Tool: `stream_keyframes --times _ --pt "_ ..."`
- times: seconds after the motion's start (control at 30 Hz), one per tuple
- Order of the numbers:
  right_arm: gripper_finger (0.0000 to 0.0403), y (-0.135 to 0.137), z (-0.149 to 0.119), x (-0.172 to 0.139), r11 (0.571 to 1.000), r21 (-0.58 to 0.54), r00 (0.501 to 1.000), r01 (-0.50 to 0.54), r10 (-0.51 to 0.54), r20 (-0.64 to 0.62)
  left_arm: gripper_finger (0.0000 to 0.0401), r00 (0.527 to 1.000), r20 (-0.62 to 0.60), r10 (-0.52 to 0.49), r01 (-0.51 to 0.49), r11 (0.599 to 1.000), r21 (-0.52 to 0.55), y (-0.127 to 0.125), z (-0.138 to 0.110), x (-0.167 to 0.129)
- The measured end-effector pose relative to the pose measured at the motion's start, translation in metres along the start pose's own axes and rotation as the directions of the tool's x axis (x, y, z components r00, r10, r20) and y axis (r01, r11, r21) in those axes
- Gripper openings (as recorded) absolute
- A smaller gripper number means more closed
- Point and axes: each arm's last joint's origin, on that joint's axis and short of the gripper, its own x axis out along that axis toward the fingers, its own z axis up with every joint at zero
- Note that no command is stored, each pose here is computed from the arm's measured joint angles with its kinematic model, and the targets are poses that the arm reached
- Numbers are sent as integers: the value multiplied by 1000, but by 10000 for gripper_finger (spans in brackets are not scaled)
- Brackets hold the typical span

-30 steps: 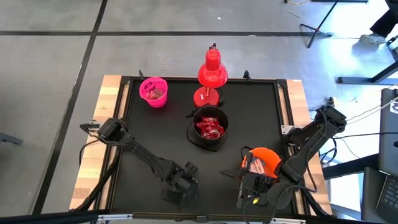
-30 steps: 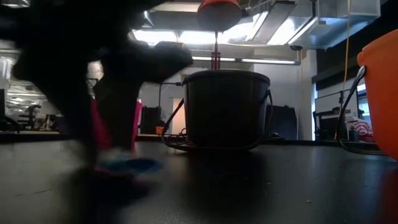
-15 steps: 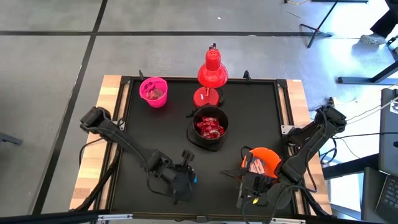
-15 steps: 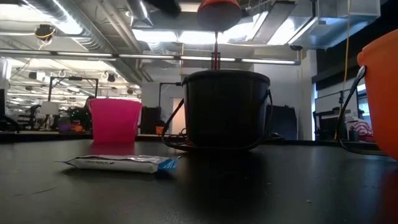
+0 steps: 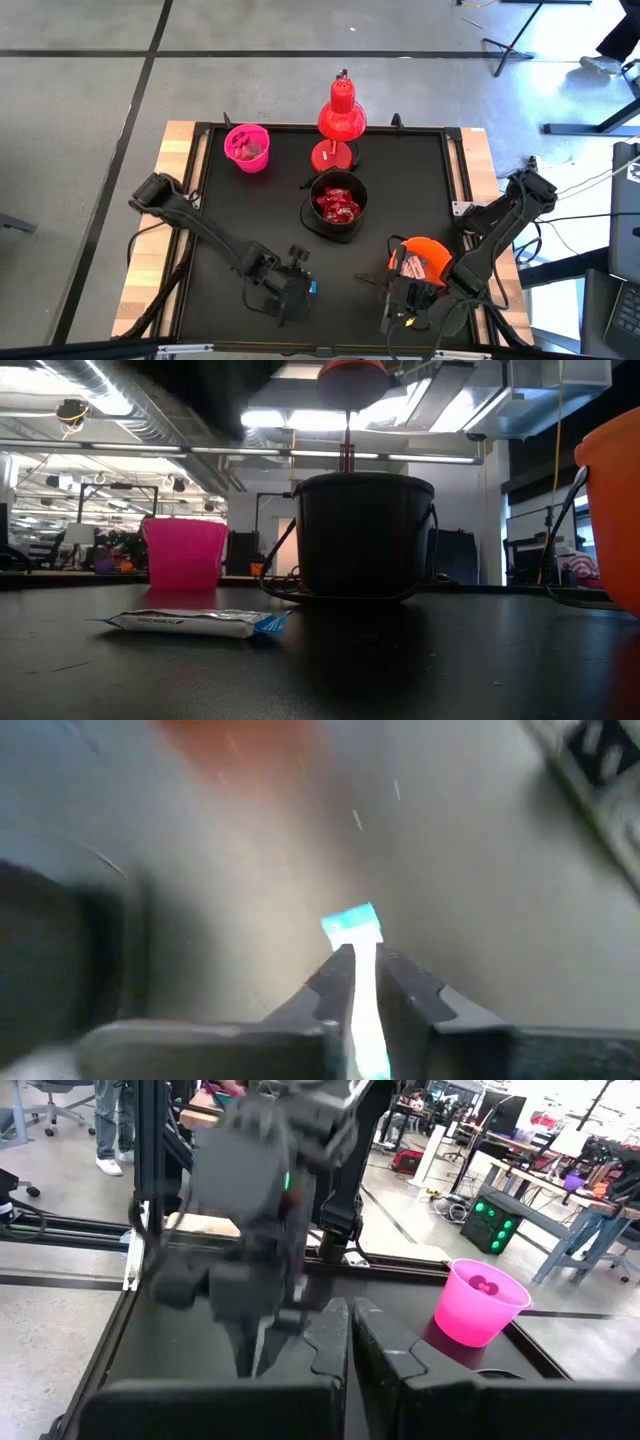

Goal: Organize candy in baskets
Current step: Put the white chocolate into the orange bucket

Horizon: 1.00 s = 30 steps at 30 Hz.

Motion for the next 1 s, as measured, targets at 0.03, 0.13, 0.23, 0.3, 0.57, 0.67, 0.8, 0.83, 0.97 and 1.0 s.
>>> stream_keyframes --times 0.03,0.13,0.23,0.3,0.57,0.67,0.8,0.83,0.97,1.0 --pt "17 0 0 0 1000 4 1000 0 0 0 40 999 -31 -20 20 1000 -6 -2 -5 7" --pt "17 0 -1 0 1000 16 1000 0 0 -3 78 993 -113 -44 39 998 -43 -3 -20 24" --pt "17 0 -1 0 1000 16 1000 0 0 -4 119 979 -198 -49 34 997 -76 -4 -37 39" --pt "17 0 -1 0 1000 15 1000 0 0 -4 146 974 -223 -51 24 993 -119 -4 -44 44" --pt "17 0 -1 0 1000 14 1000 0 0 -5 233 968 -240 -72 28 983 -179 -5 -55 51" --pt "17 0 -1 0 1000 14 1000 0 0 -5 242 966 -246 -79 23 975 -219 -5 -64 56" --pt "17 0 -1 0 1000 15 1000 0 0 -5 238 975 -206 -85 28 964 -263 -7 -71 63" --pt "17 0 -1 0 1000 15 1000 0 0 -4 235 976 -202 -75 17 962 -273 -7 -72 64" --pt "17 0 -1 0 1000 17 1000 0 0 -4 212 977 -205 -56 -6 957 -289 -6 -75 65" --pt "17 0 -1 0 1000 17 1000 0 0 -4 203 977 -205 -53 -9 957 -289 -6 -76 65"
